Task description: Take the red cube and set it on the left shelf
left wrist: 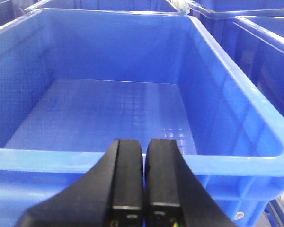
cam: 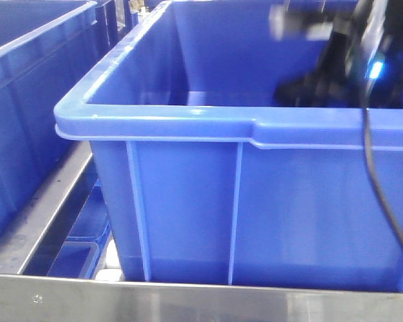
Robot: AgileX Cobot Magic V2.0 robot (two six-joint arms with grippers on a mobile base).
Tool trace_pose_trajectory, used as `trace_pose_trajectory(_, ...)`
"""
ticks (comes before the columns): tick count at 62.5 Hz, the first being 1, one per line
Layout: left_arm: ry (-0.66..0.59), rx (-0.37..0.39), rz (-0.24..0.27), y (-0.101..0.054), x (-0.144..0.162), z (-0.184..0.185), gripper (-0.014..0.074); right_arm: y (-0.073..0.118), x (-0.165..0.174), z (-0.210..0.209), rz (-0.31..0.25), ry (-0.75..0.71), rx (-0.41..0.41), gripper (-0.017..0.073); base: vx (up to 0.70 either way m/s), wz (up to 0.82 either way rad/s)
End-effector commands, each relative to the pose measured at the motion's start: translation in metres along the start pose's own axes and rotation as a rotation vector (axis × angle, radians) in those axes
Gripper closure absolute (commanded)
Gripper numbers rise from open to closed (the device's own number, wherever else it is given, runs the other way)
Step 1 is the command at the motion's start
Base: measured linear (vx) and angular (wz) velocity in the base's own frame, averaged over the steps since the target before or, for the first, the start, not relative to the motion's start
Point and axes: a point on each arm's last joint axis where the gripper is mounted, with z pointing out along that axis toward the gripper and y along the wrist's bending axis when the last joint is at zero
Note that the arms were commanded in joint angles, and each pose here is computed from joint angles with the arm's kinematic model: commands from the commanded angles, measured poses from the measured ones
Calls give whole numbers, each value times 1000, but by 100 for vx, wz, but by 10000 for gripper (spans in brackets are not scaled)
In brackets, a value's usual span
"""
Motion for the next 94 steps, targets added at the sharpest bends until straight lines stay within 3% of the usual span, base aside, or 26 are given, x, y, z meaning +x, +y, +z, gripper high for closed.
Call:
trace_pose_trajectory(1, -76, 1, -9, 0, -1, 0, 492, 2, -13, -51, -20, -202, 2, 201, 0, 0)
trace_pose_trajectory(10, -76, 1, -9, 0, -1, 0, 492, 3, -4, -101, -25, -368, 1, 414, 0, 0)
trace_pose_trajectory(17, -76, 1, -9, 0, -1, 0, 493, 3, 15, -135, -39, -504, 12, 520, 0, 0)
trace_pose_trajectory(34, -76, 1, -9, 0, -1, 0, 492, 0, 97, -170, -80, -687, 52, 505, 0, 0)
trace_pose_trajectory(47, -76, 1, -9, 0, -1, 0, 492, -2, 164, -170, -82, -812, 52, 505, 0, 0)
trace_pose_trajectory(56, -76, 1, -9, 0, -1, 0, 492, -3, 193, -167, -82, -876, 52, 505, 0, 0)
trace_pose_trajectory(94, -76, 1, -9, 0, -1, 0, 492, -3, 205, -166, -82, -908, 52, 505, 0, 0)
